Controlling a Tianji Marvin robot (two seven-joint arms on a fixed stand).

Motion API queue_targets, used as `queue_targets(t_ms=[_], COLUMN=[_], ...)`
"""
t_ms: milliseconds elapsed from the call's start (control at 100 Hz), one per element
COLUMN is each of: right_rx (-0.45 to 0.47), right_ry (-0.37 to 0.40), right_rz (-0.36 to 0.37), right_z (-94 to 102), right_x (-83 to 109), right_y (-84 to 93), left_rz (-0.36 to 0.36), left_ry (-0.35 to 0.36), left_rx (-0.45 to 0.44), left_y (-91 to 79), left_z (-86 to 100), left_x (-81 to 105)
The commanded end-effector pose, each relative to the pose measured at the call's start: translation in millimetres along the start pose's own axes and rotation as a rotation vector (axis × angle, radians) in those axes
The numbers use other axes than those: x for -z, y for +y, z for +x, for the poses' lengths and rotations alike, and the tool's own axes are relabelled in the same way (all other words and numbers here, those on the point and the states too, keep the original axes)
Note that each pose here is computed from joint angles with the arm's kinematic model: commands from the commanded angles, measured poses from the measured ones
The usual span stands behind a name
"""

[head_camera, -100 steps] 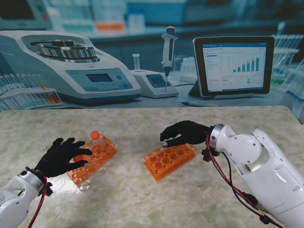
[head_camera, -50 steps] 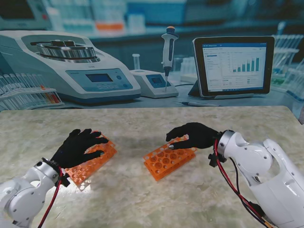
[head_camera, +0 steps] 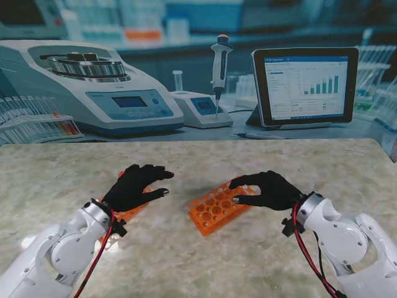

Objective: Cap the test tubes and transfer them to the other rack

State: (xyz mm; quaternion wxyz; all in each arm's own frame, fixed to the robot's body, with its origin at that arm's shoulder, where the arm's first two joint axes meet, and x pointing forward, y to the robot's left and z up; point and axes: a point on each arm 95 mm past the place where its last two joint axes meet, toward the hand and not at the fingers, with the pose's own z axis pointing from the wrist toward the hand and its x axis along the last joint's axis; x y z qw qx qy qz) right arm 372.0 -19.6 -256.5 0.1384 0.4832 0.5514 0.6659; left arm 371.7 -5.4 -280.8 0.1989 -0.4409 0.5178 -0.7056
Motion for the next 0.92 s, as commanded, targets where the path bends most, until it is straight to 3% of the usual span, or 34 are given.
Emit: queue_targets(t_ms=[0, 130, 410, 640, 910], right_rx=[-0.017, -0.021, -0.037, -0.05, -0.031], right_ry=[-0.009, -0.034, -0.101, -0.135, -0.152], right_rz=[0.006, -0.022, -0.08, -0.076, -0.058], right_z=[-1.3, -7.6, -22.3, -30.0, -33.7], right_x=[4.2, 11.9, 27.6, 28.6, 27.0], right_y=[-11.9, -21.8, -45.2, -56.1, -56.2], left_rz=[0.003, 0.008, 0.015, 0.004, -0.008], left_ry=[0.009, 0.016, 0.004, -0.014, -0.009], left_rx=[0.01, 0.081, 0.118, 0.134, 0.145], left_y=[3.1, 10.2, 29.0, 34.2, 38.2], left_z=[5.3, 11.3, 11.0, 7.9, 10.2], left_x=[-6.2, -13.8, -20.2, -22.5, -27.8])
